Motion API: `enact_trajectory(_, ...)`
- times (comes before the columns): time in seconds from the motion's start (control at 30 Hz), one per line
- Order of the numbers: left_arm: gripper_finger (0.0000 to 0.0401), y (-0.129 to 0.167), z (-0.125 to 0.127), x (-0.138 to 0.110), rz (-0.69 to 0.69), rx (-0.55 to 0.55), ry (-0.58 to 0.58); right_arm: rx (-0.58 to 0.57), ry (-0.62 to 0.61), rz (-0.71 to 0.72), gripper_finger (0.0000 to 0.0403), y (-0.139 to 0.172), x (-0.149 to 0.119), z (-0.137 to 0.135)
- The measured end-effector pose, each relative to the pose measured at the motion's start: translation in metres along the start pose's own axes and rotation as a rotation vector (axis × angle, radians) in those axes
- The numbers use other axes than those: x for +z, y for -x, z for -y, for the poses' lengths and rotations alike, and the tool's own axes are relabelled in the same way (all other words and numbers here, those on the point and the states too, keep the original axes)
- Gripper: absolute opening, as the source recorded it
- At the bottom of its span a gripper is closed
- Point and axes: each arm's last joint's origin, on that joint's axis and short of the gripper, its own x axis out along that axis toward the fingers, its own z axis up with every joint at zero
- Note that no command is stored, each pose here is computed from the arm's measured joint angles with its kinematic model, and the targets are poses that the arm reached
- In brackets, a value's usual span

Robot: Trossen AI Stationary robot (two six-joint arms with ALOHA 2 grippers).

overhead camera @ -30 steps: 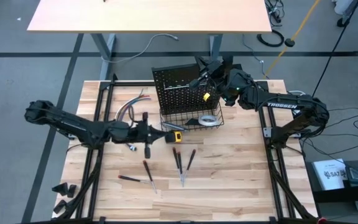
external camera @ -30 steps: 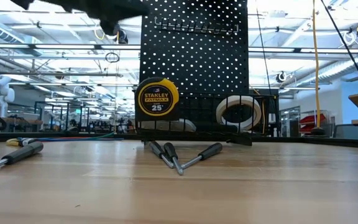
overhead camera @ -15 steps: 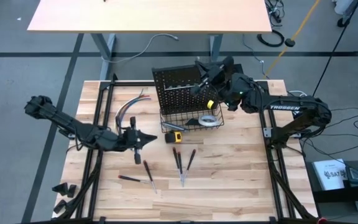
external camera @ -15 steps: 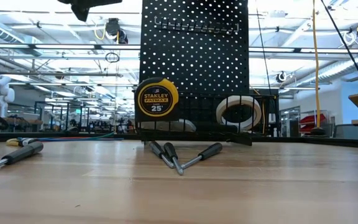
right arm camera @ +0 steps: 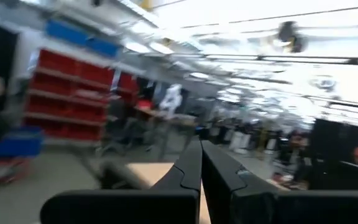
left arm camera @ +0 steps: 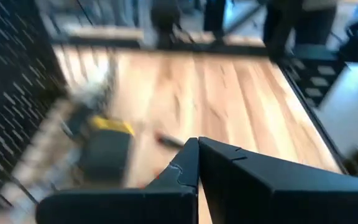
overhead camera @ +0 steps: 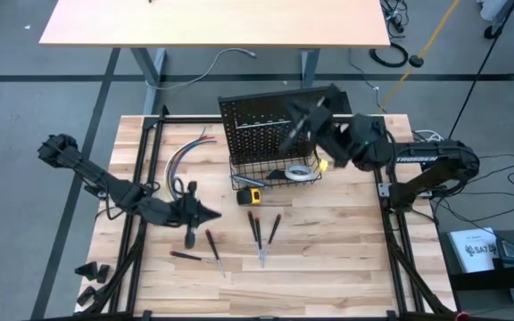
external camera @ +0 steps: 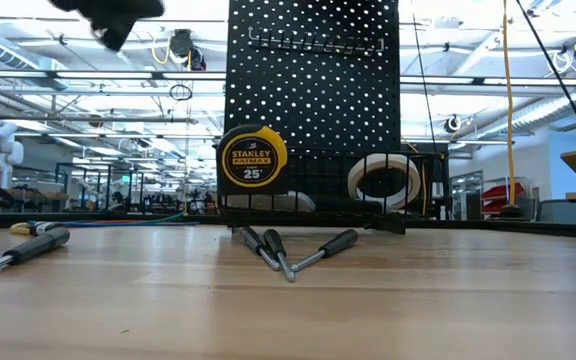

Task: Hang tools onto peg board
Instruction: Hang the black screwdriver onto the pegboard

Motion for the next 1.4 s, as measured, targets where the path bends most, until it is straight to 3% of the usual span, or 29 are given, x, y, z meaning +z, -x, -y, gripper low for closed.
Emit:
enact_trajectory(0.13, 0.0008, 0.001, 0.011, -0.012, -0.086, -0.038, 0.031, 0.184, -0.026, -0.151, 0.0, 0.025, -0.005, -0.033)
enact_trajectory(0.3, 0.0008, -0.005, 0.02, -0.022, -0.117, -0.01, -0.009, 0.349, -0.178, -0.455, 0.0, 0.065, -0.027, -0.078)
enact_trajectory(0.53, 0.0008, -0.007, 0.015, -0.026, -0.053, 0.139, -0.137, 0.223, -0.394, -0.811, 0.0, 0.12, -0.069, -0.136)
enact_trajectory(0.77, 0.0008, -0.004, -0.004, -0.03, 0.008, 0.04, -0.191, 0.019, -0.595, -1.042, 0.0, 0.143, -0.117, -0.172)
enact_trajectory(0.93, 0.0008, 0.006, -0.018, -0.03, 0.08, -0.013, -0.137, -0.016, -0.66, -1.159, 0.0, 0.141, -0.149, -0.193)
enact_trajectory(1.07, 0.0008, 0.012, -0.019, -0.03, 0.123, -0.084, -0.114, 0.023, -0.609, -1.203, 0.0, 0.137, -0.169, -0.204)
enact_trajectory(1.17, 0.0008, 0.012, -0.019, -0.031, 0.119, -0.092, -0.094, 0.059, -0.639, -1.271, 0.0, 0.132, -0.178, -0.209)
enact_trajectory(1.4, 0.0008, 0.011, -0.017, -0.033, 0.098, -0.103, -0.101, -0.007, -0.689, -1.305, 0.0017, 0.122, -0.193, -0.208)
